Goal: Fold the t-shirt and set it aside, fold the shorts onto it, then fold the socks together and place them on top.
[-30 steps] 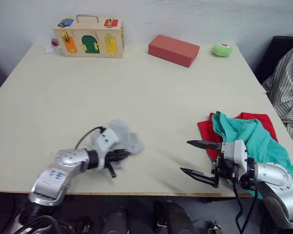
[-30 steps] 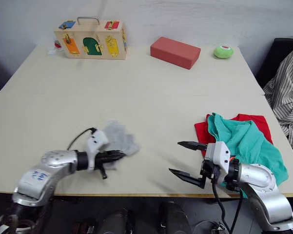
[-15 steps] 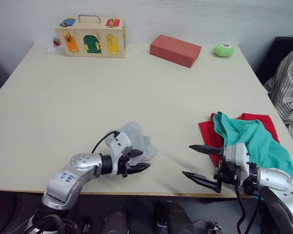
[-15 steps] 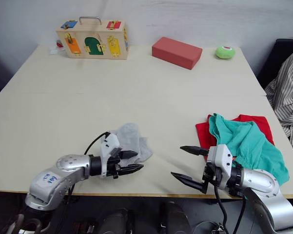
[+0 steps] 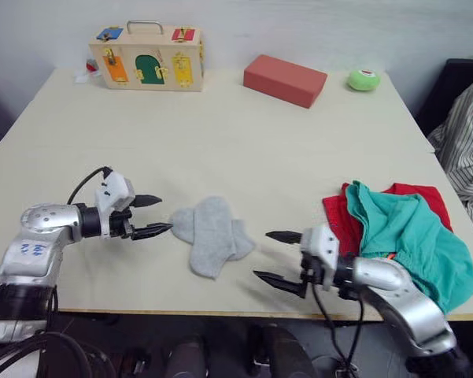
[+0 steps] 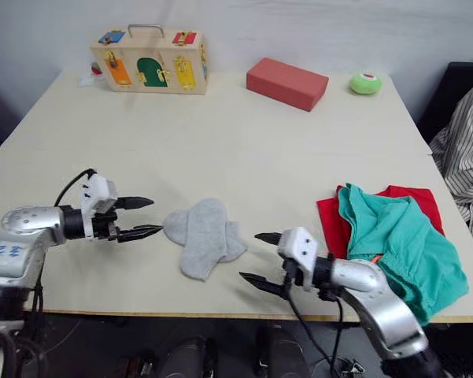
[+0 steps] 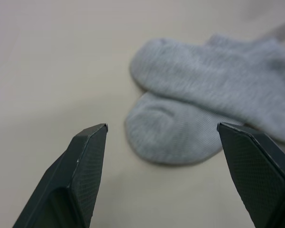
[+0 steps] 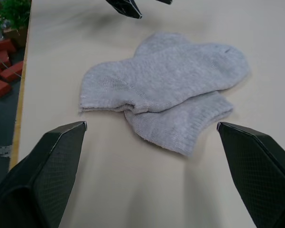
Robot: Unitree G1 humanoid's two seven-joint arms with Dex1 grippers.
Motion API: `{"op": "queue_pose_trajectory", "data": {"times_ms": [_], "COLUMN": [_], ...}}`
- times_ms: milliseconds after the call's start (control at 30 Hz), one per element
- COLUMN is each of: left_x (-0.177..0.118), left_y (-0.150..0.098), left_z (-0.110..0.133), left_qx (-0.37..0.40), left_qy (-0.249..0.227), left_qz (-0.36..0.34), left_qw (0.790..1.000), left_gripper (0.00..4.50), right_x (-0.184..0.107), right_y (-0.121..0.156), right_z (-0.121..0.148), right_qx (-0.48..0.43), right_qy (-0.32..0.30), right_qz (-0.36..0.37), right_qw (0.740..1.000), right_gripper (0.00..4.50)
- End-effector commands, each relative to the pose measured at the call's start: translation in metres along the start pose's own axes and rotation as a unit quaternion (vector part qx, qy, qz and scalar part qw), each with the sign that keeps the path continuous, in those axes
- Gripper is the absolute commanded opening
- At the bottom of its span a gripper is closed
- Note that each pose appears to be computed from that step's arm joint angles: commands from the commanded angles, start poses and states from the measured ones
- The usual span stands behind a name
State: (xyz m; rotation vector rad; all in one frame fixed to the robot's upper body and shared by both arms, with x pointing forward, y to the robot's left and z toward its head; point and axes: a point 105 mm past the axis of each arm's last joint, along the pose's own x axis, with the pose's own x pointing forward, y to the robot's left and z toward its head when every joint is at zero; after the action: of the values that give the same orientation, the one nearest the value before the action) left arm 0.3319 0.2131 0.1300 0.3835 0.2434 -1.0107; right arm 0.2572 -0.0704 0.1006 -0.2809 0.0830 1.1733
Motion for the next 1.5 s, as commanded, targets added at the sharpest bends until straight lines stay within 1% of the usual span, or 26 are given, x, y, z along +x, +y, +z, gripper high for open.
{"op": "queue_pose_trajectory", "data": {"times_ms": [33, 100, 200, 233, 300, 400, 533, 600, 633, 667, 700, 800, 967, 1167, 1233, 1333, 1400, 1500], "left_x": [0.005, 0.012, 0.023, 0.026, 0.030, 0.030, 0.023, 0.018, 0.017, 0.014, 0.009, 0.000, -0.005, -0.011, -0.010, -0.011, -0.012, -0.012], "left_y": [0.005, 0.006, 0.008, 0.007, 0.006, 0.001, -0.007, -0.010, -0.011, -0.013, -0.016, -0.025, -0.034, -0.054, -0.060, -0.068, -0.069, -0.070], "left_z": [-0.001, -0.005, -0.016, -0.017, -0.017, -0.020, -0.025, -0.026, -0.026, -0.026, -0.026, -0.023, -0.020, -0.025, -0.025, -0.026, -0.028, -0.027], "left_qx": [0.045, 0.039, 0.024, 0.018, 0.018, 0.015, 0.007, 0.004, 0.005, 0.004, 0.004, -0.007, -0.032, -0.073, -0.087, -0.096, -0.097, -0.110], "left_qy": [0.015, 0.013, 0.027, 0.027, 0.027, 0.031, 0.043, 0.048, 0.050, 0.050, 0.052, 0.050, 0.046, 0.054, 0.047, 0.046, 0.050, 0.040], "left_qz": [-0.024, -0.033, -0.034, -0.037, -0.041, -0.055, -0.072, -0.073, -0.073, -0.068, -0.058, -0.030, 0.019, 0.073, 0.092, 0.106, 0.111, 0.113], "left_qw": [0.999, 0.999, 0.999, 0.999, 0.999, 0.998, 0.996, 0.996, 0.996, 0.996, 0.997, 0.998, 0.998, 0.993, 0.991, 0.989, 0.988, 0.987], "left_gripper": [3.87, 3.87, 3.87, 3.89, 3.47, 2.69, 1.48, 0.80, 0.56, 0.21, 0.03, 0.03, 0.03, 0.03, 0.03, 0.03, 0.03, 0.03], "right_x": [0.012, 0.015, 0.023, 0.026, 0.029, 0.030, 0.030, 0.029, 0.028, 0.028, 0.026, 0.025, 0.024, 0.022, 0.023, 0.023, 0.023, 0.025], "right_y": [-0.003, -0.009, -0.009, -0.010, -0.012, -0.014, -0.014, -0.014, -0.014, -0.014, -0.016, -0.021, -0.027, -0.044, -0.048, -0.055, -0.059, -0.061], "right_z": [-0.005, -0.008, -0.010, -0.009, -0.006, -0.006, -0.006, -0.006, -0.006, -0.007, -0.005, -0.004, -0.002, -0.008, -0.011, -0.016, -0.016, -0.017], "right_qx": [-0.040, -0.048, -0.058, -0.060, -0.064, -0.067, -0.069, -0.069, -0.069, -0.068, -0.066, -0.064, -0.063, -0.077, -0.080, -0.093, -0.096, -0.090], "right_qy": [0.014, 0.017, 0.024, 0.023, 0.019, 0.019, 0.018, 0.019, 0.019, 0.021, 0.020, 0.020, 0.015, 0.032, 0.038, 0.045, 0.044, 0.042], "right_qz": [-0.003, -0.015, -0.012, -0.012, -0.014, -0.012, -0.006, -0.002, -0.001, 0.003, 0.005, 0.012, 0.017, 0.015, 0.017, 0.023, 0.022, 0.026], "right_qw": [0.999, 0.999, 0.998, 0.998, 0.998, 0.997, 0.997, 0.997, 0.997, 0.997, 0.998, 0.998, 0.998, 0.996, 0.996, 0.994, 0.994, 0.995], "right_gripper": [4.50, 4.50, 4.50, 4.32, 3.92, 2.92, 1.51, 0.73, 0.49, 0.09, 0.00, 0.00, 0.00, 0.00, 0.00, 0.00, 0.00, 0.00]}}
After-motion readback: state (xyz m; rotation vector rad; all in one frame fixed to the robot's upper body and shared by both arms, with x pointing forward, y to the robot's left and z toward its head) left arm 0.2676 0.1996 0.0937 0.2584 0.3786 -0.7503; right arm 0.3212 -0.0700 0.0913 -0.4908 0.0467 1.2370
